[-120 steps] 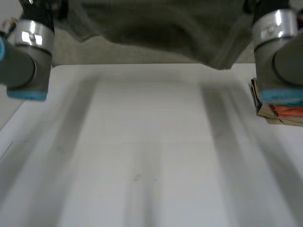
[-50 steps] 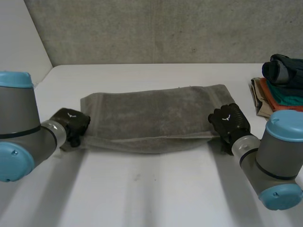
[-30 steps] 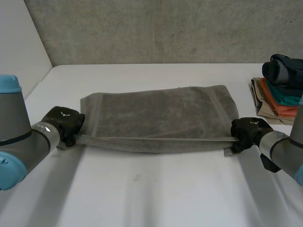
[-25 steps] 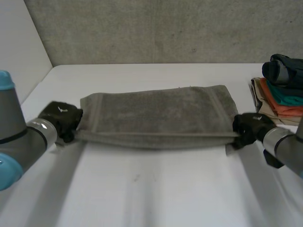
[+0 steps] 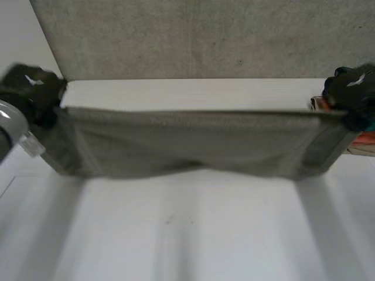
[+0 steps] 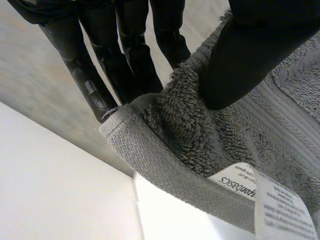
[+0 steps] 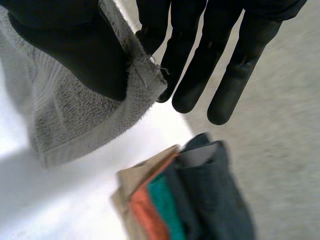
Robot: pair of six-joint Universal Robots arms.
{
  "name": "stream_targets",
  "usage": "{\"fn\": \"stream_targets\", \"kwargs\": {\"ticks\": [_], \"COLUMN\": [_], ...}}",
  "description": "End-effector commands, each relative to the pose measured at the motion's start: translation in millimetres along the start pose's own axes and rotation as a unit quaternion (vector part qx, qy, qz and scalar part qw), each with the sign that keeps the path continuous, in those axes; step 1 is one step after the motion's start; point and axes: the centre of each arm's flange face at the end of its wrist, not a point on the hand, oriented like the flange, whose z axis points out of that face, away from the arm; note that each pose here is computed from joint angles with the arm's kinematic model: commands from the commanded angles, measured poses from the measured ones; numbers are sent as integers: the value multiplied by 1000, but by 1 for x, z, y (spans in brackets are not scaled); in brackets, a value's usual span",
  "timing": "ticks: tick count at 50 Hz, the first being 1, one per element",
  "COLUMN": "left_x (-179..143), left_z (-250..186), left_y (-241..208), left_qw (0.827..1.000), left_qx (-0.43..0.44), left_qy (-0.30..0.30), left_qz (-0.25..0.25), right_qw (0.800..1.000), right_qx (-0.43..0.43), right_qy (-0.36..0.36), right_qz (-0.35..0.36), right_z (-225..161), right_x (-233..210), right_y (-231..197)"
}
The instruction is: Fold the laundry.
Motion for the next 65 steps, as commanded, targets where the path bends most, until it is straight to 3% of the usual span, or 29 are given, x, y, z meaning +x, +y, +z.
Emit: {"fn": "stream_targets", "kwargs": {"ticks": [1,4,8,12,13,15,16,19,21,23,26,32,38,46,52,57,61,65], "left_x": [32,32,17,-11,-16,-33,-38,-53,-56,-59,-48,-3,39,81,73,78,82,77], "left_z": [65,97,140,163,165,166,164,160,155,153,151,152,145,108,46,-14,-57,-63], "left_y": [44,45,26,-20,-29,-56,-64,-83,-87,-83,-70,-14,36,89,108,120,120,111], "left_qw": [998,999,997,974,967,939,928,888,877,880,894,934,962,987,999,987,969,970], "left_qx": [-47,-19,63,188,214,294,319,399,420,414,392,315,245,136,7,-111,-169,-158], "left_qy": [40,20,-43,-124,-138,-178,-189,-219,-219,-218,-200,-143,-81,-16,28,109,171,170], "left_qz": [26,29,33,27,24,1,-10,-58,-76,-79,-85,-90,-93,-88,-29,32,63,75], "right_qw": [997,999,994,953,922,896,873,847,848,853,866,915,960,989,1000,985,975,978], "right_qx": [-66,-34,58,190,251,296,336,375,377,374,360,294,206,105,3,-149,-181,-163], "right_qy": [-30,3,96,233,286,320,340,360,354,346,329,255,160,57,-12,-80,-104,-95], "right_qz": [-1,-1,12,49,70,86,99,110,112,111,112,109,101,83,26,-28,-71,-86], "right_z": [54,80,108,120,116,112,107,100,100,104,110,134,156,140,94,37,7,3], "right_x": [-39,-38,-16,27,46,55,60,66,64,58,49,6,-51,-96,-104,-101,-96,-92], "right_y": [24,21,-3,-44,-66,-82,-95,-109,-110,-108,-100,-62,-5,38,50,85,88,81]}}
